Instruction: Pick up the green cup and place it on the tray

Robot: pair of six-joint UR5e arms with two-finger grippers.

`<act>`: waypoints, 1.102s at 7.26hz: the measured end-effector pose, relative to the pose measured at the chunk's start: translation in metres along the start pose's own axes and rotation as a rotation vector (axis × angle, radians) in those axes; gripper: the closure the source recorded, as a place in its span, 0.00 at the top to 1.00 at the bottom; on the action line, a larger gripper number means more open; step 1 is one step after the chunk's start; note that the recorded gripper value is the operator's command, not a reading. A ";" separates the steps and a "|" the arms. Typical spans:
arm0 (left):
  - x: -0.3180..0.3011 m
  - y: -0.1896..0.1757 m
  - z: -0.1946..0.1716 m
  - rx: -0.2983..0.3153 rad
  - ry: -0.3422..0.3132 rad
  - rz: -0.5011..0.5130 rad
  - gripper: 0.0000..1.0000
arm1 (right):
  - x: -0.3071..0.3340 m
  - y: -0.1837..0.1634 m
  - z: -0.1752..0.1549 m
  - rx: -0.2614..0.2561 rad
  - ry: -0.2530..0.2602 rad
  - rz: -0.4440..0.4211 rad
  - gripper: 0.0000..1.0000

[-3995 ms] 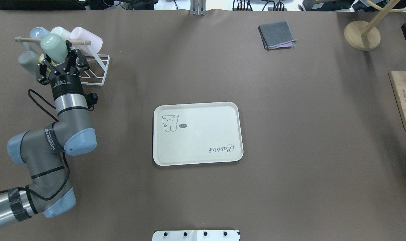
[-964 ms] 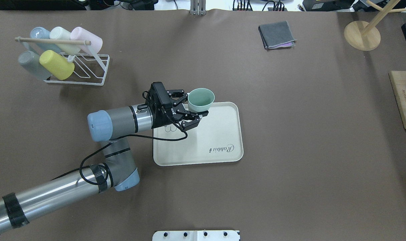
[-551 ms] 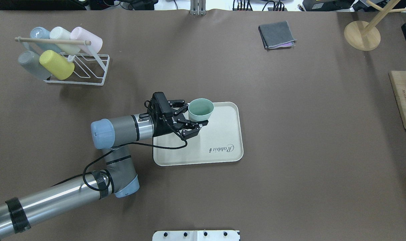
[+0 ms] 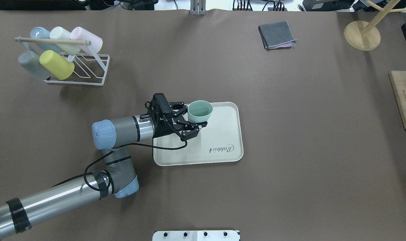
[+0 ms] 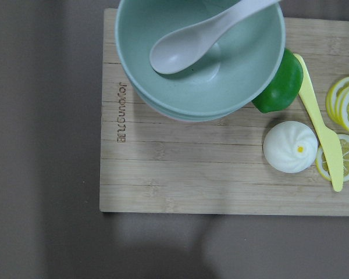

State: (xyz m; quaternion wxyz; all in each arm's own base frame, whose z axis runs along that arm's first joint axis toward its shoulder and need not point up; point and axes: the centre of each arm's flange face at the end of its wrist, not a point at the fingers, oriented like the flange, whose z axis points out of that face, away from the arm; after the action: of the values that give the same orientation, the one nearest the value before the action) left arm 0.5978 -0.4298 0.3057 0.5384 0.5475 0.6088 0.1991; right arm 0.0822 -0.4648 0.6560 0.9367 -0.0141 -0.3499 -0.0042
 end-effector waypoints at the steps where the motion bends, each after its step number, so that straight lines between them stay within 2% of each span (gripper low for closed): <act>1: -0.001 0.001 0.001 -0.006 -0.002 0.005 0.15 | 0.000 0.000 0.000 0.001 0.000 0.000 1.00; 5: -0.002 0.001 0.012 -0.062 -0.028 0.002 0.15 | -0.001 -0.002 -0.002 0.002 0.000 -0.001 1.00; 7: -0.004 0.000 0.013 -0.074 -0.037 0.005 0.19 | -0.002 -0.003 -0.002 0.003 0.000 -0.003 1.00; 8: -0.005 -0.001 0.013 -0.075 -0.038 0.008 0.24 | -0.003 -0.004 -0.003 0.005 0.000 -0.004 1.00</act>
State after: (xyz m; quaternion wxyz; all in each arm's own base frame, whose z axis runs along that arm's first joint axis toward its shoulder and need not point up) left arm 0.6081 -0.4387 0.3027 0.5694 0.5330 0.5884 0.2133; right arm 0.0820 -0.4688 0.6523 0.9367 -0.0113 -0.3498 -0.0052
